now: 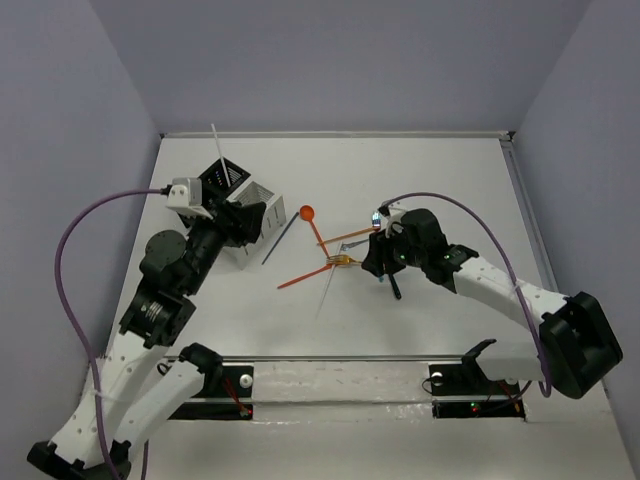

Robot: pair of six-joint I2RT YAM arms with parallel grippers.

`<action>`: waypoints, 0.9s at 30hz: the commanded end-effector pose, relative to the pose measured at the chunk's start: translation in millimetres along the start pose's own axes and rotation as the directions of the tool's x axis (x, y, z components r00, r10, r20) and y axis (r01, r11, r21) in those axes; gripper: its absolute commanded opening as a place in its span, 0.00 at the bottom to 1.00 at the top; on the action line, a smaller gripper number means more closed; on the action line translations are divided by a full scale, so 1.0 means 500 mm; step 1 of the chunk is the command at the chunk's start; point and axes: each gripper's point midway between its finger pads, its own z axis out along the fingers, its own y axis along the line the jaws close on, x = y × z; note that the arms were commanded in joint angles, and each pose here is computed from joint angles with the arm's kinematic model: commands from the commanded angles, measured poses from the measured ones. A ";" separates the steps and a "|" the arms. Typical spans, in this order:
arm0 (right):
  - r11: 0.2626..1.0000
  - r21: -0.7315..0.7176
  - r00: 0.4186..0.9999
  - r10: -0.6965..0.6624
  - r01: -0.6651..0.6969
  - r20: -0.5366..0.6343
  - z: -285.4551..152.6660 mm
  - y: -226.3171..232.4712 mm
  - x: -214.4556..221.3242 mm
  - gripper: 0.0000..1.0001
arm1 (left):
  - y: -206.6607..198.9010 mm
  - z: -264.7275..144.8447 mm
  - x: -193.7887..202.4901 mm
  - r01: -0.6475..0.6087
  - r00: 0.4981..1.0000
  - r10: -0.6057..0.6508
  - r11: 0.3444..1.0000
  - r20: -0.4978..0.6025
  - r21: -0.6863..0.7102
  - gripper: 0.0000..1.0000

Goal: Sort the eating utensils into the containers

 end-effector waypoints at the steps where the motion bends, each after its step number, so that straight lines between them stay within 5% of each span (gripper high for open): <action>1: 0.995 0.045 0.996 -0.085 0.086 -0.021 0.007 -0.011 -0.039 0.55 | 0.026 -0.057 0.058 0.029 0.998 -0.030 0.999 -0.059 -0.021 0.75; 7: 0.980 0.117 0.972 -0.137 0.161 -0.191 0.046 -0.065 0.008 0.56 | 0.038 -0.064 0.110 0.027 0.994 -0.027 1.000 -0.104 -0.003 0.81; 11: 0.969 0.050 0.948 -0.226 0.243 -0.226 0.069 -0.063 0.013 0.58 | -0.002 -0.068 0.141 0.048 0.987 -0.028 0.991 -0.160 0.127 0.81; 27: 0.952 0.024 0.869 -0.269 0.306 -0.415 0.141 -0.105 0.043 0.56 | -0.031 -0.104 0.109 0.048 0.995 -0.028 0.977 -0.098 0.208 0.81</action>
